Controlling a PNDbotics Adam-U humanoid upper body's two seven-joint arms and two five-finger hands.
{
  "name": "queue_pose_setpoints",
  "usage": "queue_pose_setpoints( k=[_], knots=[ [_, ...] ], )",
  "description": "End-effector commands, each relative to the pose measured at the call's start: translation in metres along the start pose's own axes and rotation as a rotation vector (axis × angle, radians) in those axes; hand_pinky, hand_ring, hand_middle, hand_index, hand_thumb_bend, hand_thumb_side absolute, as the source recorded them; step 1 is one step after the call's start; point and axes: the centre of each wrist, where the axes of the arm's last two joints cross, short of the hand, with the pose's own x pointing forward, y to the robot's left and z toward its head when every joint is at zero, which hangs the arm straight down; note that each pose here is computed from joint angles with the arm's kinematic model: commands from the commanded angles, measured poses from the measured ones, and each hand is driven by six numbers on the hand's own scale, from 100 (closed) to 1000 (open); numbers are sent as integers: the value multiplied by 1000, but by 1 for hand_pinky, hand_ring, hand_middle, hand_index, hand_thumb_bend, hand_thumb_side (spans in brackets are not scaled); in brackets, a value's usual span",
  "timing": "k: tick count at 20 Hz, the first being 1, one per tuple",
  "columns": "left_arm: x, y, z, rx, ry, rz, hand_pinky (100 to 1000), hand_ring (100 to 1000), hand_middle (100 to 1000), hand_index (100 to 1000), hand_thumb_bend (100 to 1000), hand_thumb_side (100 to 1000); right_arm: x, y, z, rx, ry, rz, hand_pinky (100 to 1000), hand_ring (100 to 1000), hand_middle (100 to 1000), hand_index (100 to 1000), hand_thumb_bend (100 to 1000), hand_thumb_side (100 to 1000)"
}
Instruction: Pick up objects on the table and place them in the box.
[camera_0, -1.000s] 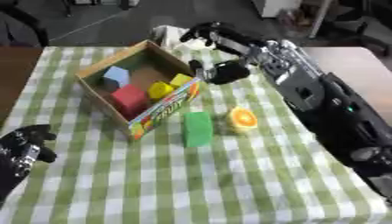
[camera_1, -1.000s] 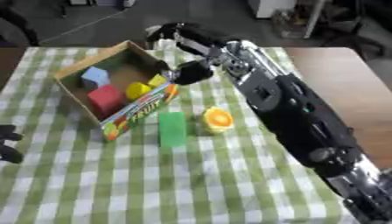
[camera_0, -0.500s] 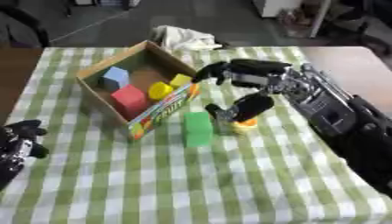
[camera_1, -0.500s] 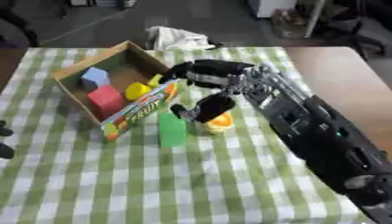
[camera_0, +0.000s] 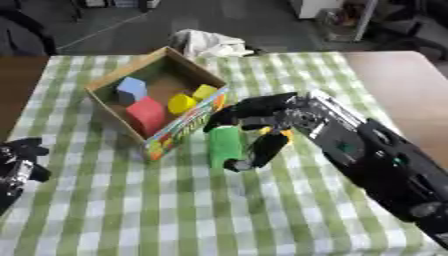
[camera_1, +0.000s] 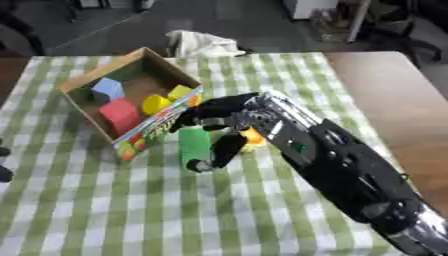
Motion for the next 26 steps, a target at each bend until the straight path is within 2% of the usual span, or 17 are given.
queue_pose_setpoints(
  k=[1, 5, 9, 11, 13, 14, 16, 17, 20, 26],
  knots=[
    [6, 3, 0, -2, -21, -14, 586, 528, 648, 789, 100, 596, -13, 2, -10, -31, 90, 38, 804, 926, 940, 991, 319, 530],
    [6, 3, 0, 0, -20, -14, 586, 528, 648, 789, 100, 596, -20, 10, -17, -49, 119, 58, 804, 926, 940, 991, 319, 530],
    [5, 2, 0, -5, -19, -12, 587, 528, 648, 789, 100, 598, -28, 16, -20, -43, 165, 59, 799, 912, 912, 978, 336, 494],
    [5, 2, 0, -5, -19, -12, 587, 528, 648, 790, 100, 599, -30, 19, -21, -51, 179, 68, 787, 896, 845, 937, 318, 440],
    [5, 2, 0, -6, -19, -11, 587, 528, 648, 790, 100, 600, -32, 19, -20, -82, 188, 68, 766, 867, 694, 839, 291, 369],
    [5, 2, 0, -6, -19, -11, 587, 528, 648, 790, 100, 600, -32, 18, -19, -103, 192, 63, 761, 859, 650, 811, 280, 350],
    [5, 2, 0, -7, -19, -11, 587, 528, 648, 790, 100, 599, -33, 13, -16, -156, 200, 46, 745, 839, 560, 726, 254, 300],
    [6, 2, 0, -7, -20, -11, 587, 528, 648, 790, 100, 599, -34, 9, -14, -187, 204, 37, 742, 838, 549, 714, 244, 292],
    [6, 2, 0, -7, -21, -11, 588, 527, 648, 790, 100, 599, -36, -7, -5, -278, 216, 12, 736, 837, 533, 691, 219, 260],
    [6, -1, -1, -31, -26, -3, 588, 527, 648, 789, 101, 599, -44, -55, 20, -415, 238, -18, 733, 833, 524, 678, 200, 220]
  ],
)
